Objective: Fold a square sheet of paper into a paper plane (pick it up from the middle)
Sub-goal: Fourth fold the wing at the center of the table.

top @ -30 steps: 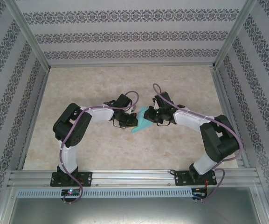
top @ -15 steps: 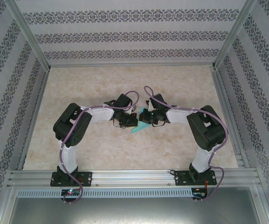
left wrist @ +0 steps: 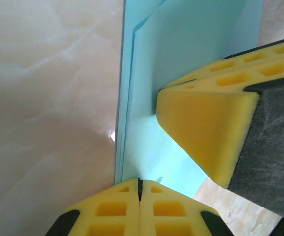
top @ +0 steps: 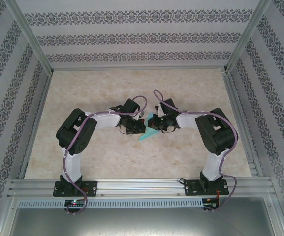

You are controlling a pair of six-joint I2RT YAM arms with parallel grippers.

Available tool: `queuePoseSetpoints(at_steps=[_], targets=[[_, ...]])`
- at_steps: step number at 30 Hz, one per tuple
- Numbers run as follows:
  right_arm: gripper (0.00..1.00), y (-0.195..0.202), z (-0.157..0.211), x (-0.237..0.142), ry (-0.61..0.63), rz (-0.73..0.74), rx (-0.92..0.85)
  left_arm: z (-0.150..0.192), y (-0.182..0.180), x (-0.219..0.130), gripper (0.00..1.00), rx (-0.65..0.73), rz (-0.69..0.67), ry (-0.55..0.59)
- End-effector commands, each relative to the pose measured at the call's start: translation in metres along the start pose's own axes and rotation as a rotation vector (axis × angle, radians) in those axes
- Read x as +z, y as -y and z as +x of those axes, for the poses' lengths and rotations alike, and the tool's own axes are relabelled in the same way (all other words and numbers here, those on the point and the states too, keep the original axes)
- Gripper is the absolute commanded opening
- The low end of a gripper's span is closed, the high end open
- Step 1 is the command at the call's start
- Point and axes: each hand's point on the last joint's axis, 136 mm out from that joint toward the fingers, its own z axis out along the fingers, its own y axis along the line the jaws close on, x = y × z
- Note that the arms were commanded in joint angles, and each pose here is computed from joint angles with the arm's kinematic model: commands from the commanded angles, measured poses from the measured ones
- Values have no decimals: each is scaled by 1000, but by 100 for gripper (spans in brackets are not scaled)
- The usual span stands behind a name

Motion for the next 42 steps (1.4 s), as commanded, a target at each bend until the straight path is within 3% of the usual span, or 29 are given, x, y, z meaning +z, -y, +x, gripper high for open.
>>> queuePoseSetpoints(at_steps=[1, 14, 26, 42], targets=[[1, 18, -13, 1, 35, 38, -5, 46, -47, 11, 0, -72, -154, -143], [0, 32, -11, 2, 15, 37, 30, 42, -40, 10, 0, -63, -112, -133], [0, 9, 29, 23, -49, 0, 33, -12, 17, -24, 9, 17, 109, 98], [0, -3, 15, 16, -24, -31, 6, 19, -32, -4, 0, -53, -59, -12]])
